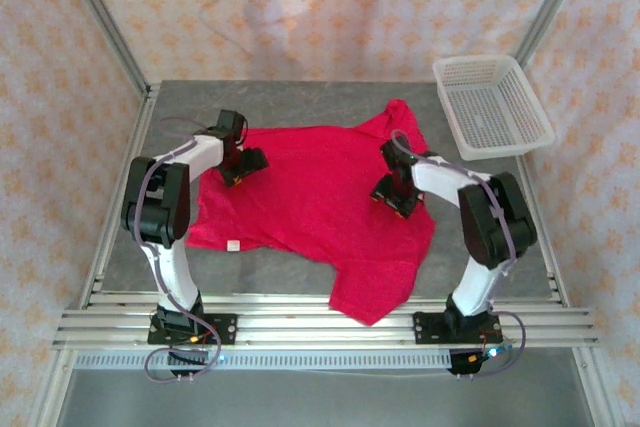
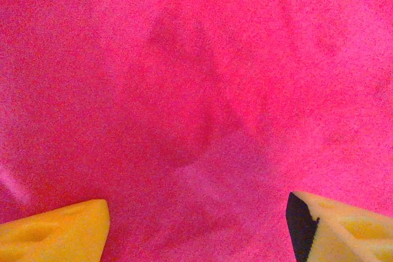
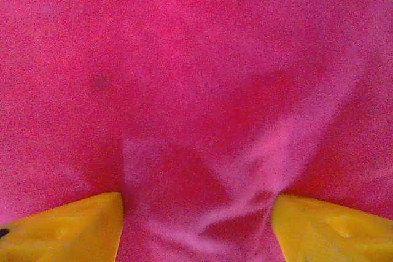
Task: Fold the inside-out t-shirt
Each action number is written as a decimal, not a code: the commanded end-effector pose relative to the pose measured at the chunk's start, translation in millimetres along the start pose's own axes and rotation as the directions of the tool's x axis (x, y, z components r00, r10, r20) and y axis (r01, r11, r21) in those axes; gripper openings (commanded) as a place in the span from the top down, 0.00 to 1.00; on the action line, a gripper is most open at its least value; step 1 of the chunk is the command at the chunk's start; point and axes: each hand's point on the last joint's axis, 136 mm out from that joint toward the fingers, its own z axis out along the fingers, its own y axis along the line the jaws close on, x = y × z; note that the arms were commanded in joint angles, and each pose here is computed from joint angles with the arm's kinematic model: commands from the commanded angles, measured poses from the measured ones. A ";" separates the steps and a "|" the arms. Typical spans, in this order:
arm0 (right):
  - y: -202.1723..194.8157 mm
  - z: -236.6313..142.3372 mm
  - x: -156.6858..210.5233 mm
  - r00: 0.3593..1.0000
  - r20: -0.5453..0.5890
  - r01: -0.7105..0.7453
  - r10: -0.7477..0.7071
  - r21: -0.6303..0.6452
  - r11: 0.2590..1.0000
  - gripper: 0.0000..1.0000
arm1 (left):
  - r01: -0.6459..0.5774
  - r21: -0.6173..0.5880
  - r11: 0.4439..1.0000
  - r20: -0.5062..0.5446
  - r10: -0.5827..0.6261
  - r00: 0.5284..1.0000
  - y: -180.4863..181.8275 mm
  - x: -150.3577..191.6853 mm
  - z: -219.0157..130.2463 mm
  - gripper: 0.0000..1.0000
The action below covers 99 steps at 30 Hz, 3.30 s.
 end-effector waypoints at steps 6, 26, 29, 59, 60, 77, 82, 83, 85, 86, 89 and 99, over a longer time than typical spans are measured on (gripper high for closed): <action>117.6 73.5 -91.8 0.996 0.042 0.077 -0.075 -0.030 0.997 0.37 | 0.108 0.026 0.994 -0.107 -0.104 0.989 35.2 90.4 20.2 0.25; 194.5 -112.7 -160.4 0.888 0.356 0.349 -0.291 -0.111 0.931 0.27 | -0.175 0.454 0.874 -0.091 0.241 0.966 -185.1 209.3 -41.8 0.29; 167.6 -123.7 -154.1 0.887 0.345 0.340 -0.307 -0.039 0.940 0.28 | -0.202 0.417 0.886 -0.029 0.235 0.972 -175.7 168.8 -59.6 0.31; 94.0 42.4 -202.8 0.974 0.208 0.072 -0.086 0.075 0.995 0.86 | -0.089 0.213 0.973 -0.184 0.130 0.974 -69.7 148.2 47.6 0.43; 95.6 41.1 -208.8 0.971 0.224 0.072 -0.089 0.086 0.994 0.86 | -0.068 0.209 0.976 -0.202 0.111 0.973 -58.6 160.9 50.0 0.43; 152.8 -89.9 -212.2 0.915 0.365 0.213 -0.170 -0.082 0.974 0.79 | -0.207 0.232 0.950 0.034 0.204 0.978 -112.7 78.7 -47.6 0.39; 150.1 -74.9 -158.9 0.933 0.281 0.259 -0.224 -0.095 0.961 0.79 | -0.153 0.281 0.947 0.015 0.155 0.988 -152.9 22.2 -14.9 0.41; 149.7 -69.4 -151.2 0.936 0.268 0.262 -0.228 -0.098 0.960 0.80 | -0.138 0.288 0.947 0.004 0.143 0.990 -159.7 12.0 -5.6 0.42; 147.7 -60.0 -142.1 0.944 0.246 0.253 -0.222 -0.102 0.962 0.80 | -0.114 0.306 0.945 -0.015 0.124 0.992 -172.6 -4.0 10.5 0.43; 144.4 -53.0 -137.8 0.951 0.225 0.240 -0.214 -0.099 0.966 0.81 | -0.101 0.315 0.944 -0.025 0.115 0.993 -178.5 -10.9 18.1 0.43; 141.4 -35.4 -126.4 0.965 0.180 0.216 -0.192 -0.120 0.969 0.81 | -0.091 0.330 0.940 -0.026 0.105 0.994 -192.6 -27.5 32.5 0.43; 109.1 30.8 -161.7 0.986 0.157 0.070 -0.060 -0.060 0.996 0.85 | 0.093 0.220 0.971 -0.054 -0.083 0.995 -121.9 -93.6 92.1 0.46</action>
